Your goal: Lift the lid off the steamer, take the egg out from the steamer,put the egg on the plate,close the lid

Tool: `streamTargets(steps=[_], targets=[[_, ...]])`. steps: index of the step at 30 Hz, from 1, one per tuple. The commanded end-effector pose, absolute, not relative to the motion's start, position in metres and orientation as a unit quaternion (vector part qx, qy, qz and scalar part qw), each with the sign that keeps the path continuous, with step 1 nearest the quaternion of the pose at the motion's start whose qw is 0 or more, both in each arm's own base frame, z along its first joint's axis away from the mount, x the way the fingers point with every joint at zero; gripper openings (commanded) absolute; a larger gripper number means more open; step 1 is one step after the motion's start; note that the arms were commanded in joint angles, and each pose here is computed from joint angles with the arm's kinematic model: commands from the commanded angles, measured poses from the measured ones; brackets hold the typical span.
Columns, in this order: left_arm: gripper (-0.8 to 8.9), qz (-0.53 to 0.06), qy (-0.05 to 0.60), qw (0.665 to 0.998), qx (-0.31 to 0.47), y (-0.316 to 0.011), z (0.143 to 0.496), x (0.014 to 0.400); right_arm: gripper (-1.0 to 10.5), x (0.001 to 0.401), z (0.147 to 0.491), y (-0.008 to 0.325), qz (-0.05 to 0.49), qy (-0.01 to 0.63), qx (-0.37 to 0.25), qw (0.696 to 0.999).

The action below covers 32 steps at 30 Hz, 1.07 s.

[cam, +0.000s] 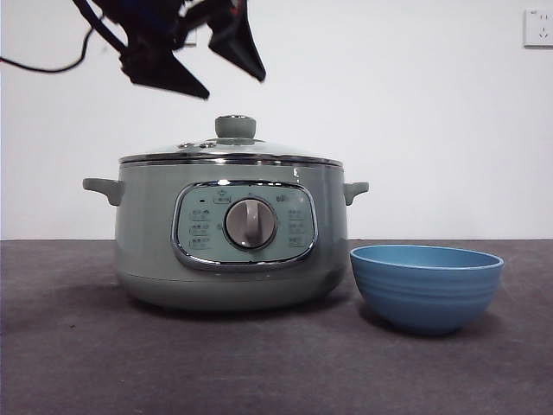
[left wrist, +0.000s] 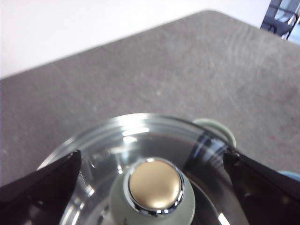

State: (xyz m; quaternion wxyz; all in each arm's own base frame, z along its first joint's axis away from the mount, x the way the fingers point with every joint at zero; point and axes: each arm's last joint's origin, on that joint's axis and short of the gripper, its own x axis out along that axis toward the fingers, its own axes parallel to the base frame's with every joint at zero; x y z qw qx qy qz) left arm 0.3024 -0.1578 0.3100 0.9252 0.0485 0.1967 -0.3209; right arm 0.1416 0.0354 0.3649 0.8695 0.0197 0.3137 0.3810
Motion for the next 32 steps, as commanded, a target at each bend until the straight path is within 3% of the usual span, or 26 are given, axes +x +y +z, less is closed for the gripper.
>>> streamTargets(steps=[1, 9, 12, 18, 21, 24, 27, 29, 32], targets=[[5.97, -0.324, 0.209, 0.921, 0.061, -0.164, 0.298, 0.307, 6.0, 0.142, 0.366, 0.036, 0.38, 0.313, 0.021, 0.87], [5.88, -0.314, 0.232, 0.918, 0.072, -0.173, 0.282, 0.313, 6.0, 0.142, 0.366, 0.036, 0.38, 0.313, 0.022, 0.87], [4.94, -0.318, 0.236, 0.915, 0.073, -0.175, 0.281, 0.311, 6.0, 0.142, 0.366, 0.036, 0.38, 0.313, 0.022, 0.87], [4.93, -0.322, 0.244, 0.912, 0.073, -0.176, 0.279, 0.31, 6.0, 0.142, 0.365, 0.036, 0.379, 0.317, 0.026, 0.869], [4.01, -0.321, 0.259, 0.908, 0.076, -0.175, 0.277, 0.309, 6.0, 0.142, 0.365, 0.036, 0.379, 0.319, 0.026, 0.868], [3.93, -0.32, 0.261, 0.908, 0.072, -0.175, 0.276, 0.309, 6.0, 0.142, 0.365, 0.036, 0.379, 0.319, 0.026, 0.868], [2.02, -0.32, 0.261, 0.908, 0.071, -0.175, 0.276, 0.309, 6.0, 0.141, 0.365, 0.036, 0.378, 0.32, 0.029, 0.868], [1.25, -0.319, 0.261, 0.908, 0.069, -0.175, 0.277, 0.309, 6.0, 0.141, 0.365, 0.036, 0.378, 0.321, 0.029, 0.868], [1.16, -0.319, 0.258, 0.909, 0.066, -0.176, 0.277, 0.309, 6.0, 0.141, 0.365, 0.036, 0.378, 0.32, 0.029, 0.868]])
